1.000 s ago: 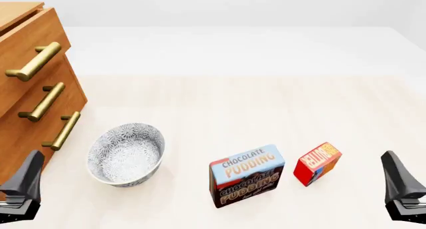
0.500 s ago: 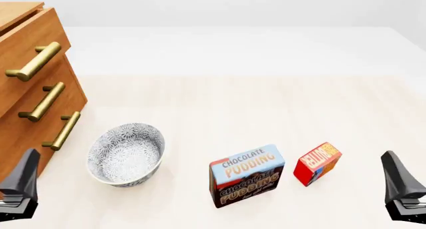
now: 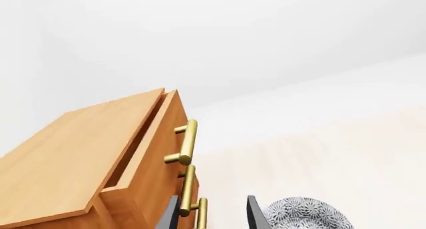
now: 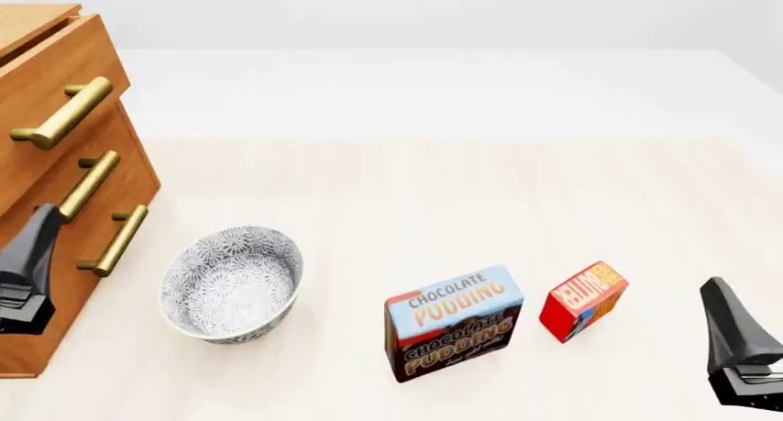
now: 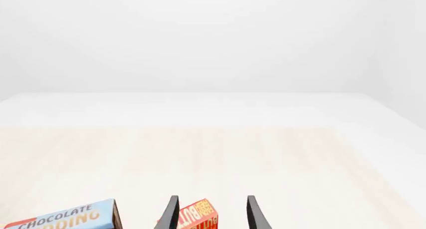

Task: Put the butter at the back in the top drawer of the cabinet and close it.

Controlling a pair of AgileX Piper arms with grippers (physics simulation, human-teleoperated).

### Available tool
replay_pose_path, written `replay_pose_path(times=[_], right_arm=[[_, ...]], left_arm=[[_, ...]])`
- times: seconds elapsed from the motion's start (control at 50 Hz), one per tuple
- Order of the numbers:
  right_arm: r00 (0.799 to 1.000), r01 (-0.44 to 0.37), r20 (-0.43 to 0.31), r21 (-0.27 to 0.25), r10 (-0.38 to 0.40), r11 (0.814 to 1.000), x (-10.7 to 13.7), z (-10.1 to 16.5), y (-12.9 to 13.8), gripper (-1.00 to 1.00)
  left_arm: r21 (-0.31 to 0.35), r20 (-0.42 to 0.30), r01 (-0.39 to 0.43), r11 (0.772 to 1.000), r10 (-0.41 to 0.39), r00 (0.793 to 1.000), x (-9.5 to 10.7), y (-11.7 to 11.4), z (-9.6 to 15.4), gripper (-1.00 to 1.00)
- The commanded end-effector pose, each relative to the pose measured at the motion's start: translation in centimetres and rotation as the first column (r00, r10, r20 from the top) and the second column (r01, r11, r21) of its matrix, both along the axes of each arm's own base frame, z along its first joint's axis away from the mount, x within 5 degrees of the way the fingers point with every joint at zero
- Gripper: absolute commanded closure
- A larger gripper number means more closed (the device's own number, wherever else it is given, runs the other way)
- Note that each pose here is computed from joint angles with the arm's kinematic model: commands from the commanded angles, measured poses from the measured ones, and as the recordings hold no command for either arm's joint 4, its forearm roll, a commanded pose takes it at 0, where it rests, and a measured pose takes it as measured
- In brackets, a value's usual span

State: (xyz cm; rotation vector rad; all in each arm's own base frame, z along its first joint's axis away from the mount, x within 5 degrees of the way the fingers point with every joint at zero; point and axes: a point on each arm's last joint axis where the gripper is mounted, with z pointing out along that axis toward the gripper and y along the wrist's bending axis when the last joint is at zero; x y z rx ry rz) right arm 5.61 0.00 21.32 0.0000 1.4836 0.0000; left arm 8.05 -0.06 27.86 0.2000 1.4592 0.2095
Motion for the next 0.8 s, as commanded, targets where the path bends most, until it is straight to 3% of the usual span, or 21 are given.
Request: replay_pose_path(times=[0.02, 0.3, 0.42, 0.8], right_arm=[[1.000, 0.000, 0.000, 0.000, 0.000, 1.000, 0.0, 0.0, 0.0, -1.00], [1.000, 0.000, 0.000, 0.000, 0.000, 1.000, 0.0, 0.0, 0.0, -1.00], [1.000, 0.000, 0.000, 0.000, 0.000, 1.000, 0.0, 0.0, 0.0, -1.00], [1.000, 0.000, 0.000, 0.000, 0.000, 1.000, 0.0, 0.0, 0.0, -1.00]], left_arm=[[0.102, -0.007, 0.011, 0.995, -0.011, 1.000, 1.0, -0.2, 2.3, -1.00], [0.257, -0.031, 0.021, 0.966, -0.013, 0.999, 1.7, -0.4, 3.1, -1.00], [0.331, -0.041, 0.030, 0.943, -0.018, 0.999, 2.1, -0.5, 3.4, -1.00], [0.463, -0.066, 0.050, 0.885, -0.021, 0.998, 3.2, -0.8, 3.7, -1.00]])
